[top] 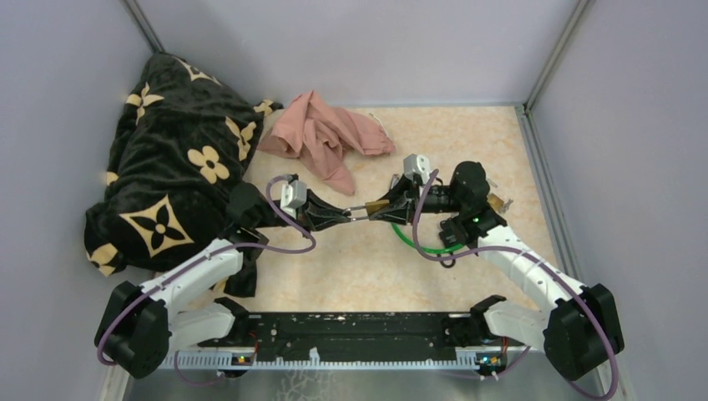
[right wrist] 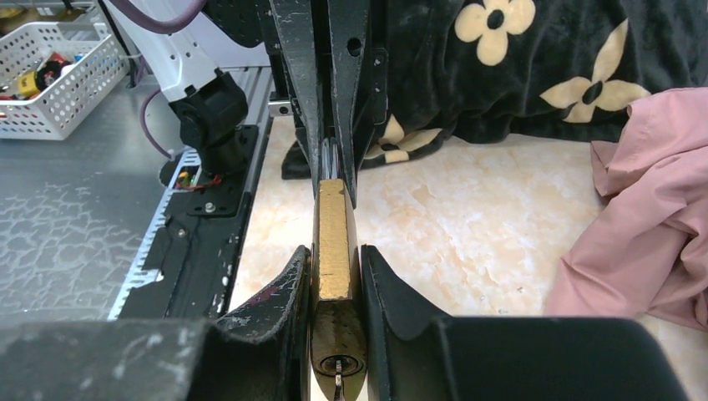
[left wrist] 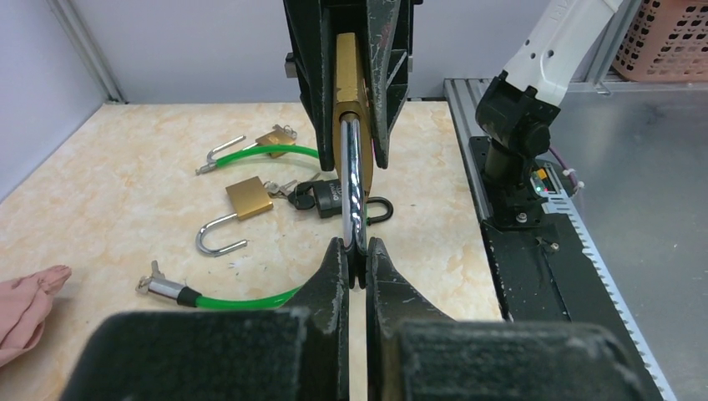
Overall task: Lock with the key
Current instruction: Lock the lock.
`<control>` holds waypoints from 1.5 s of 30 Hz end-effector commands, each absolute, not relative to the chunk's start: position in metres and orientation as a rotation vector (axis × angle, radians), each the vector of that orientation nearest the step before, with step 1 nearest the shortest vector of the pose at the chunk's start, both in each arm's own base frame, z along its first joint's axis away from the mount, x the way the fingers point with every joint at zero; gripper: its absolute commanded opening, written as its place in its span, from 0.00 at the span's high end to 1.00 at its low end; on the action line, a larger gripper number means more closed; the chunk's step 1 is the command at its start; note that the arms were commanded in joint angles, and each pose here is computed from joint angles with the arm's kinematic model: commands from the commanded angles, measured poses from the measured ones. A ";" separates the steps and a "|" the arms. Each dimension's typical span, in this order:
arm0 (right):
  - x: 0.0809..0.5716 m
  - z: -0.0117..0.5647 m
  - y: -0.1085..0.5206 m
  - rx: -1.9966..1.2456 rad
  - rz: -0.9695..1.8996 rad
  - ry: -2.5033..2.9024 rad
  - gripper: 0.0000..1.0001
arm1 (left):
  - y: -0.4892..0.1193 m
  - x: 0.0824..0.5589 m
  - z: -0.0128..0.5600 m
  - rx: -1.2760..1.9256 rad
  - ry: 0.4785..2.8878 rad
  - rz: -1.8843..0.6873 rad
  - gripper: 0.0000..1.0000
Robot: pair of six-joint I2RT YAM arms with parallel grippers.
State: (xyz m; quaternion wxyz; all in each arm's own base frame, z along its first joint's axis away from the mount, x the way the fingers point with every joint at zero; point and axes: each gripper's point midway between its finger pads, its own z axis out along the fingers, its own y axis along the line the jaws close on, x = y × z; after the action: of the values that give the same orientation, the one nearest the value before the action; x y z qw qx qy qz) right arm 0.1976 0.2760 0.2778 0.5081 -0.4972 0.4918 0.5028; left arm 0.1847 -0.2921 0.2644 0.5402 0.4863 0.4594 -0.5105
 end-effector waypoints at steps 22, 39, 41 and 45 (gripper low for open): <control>0.240 0.329 0.263 -1.076 0.949 1.039 1.00 | -0.305 0.118 0.283 1.398 0.869 -1.393 1.00; 0.238 0.339 0.264 -0.922 1.058 1.053 1.00 | -0.310 0.143 0.317 1.128 0.928 -1.374 1.00; 0.236 0.344 0.266 -0.916 1.062 1.034 1.00 | -0.312 0.138 0.311 1.155 0.937 -1.398 1.00; 0.237 0.348 0.275 -0.925 1.044 1.017 1.00 | -0.317 0.126 0.304 1.222 0.923 -1.444 1.00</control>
State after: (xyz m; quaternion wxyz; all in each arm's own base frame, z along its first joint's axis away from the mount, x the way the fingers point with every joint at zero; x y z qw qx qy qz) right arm 0.1963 0.2683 0.3127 0.5463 -0.4688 0.4579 0.5217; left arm 0.1814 -0.3040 0.2944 0.5443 0.4275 0.4665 -0.5508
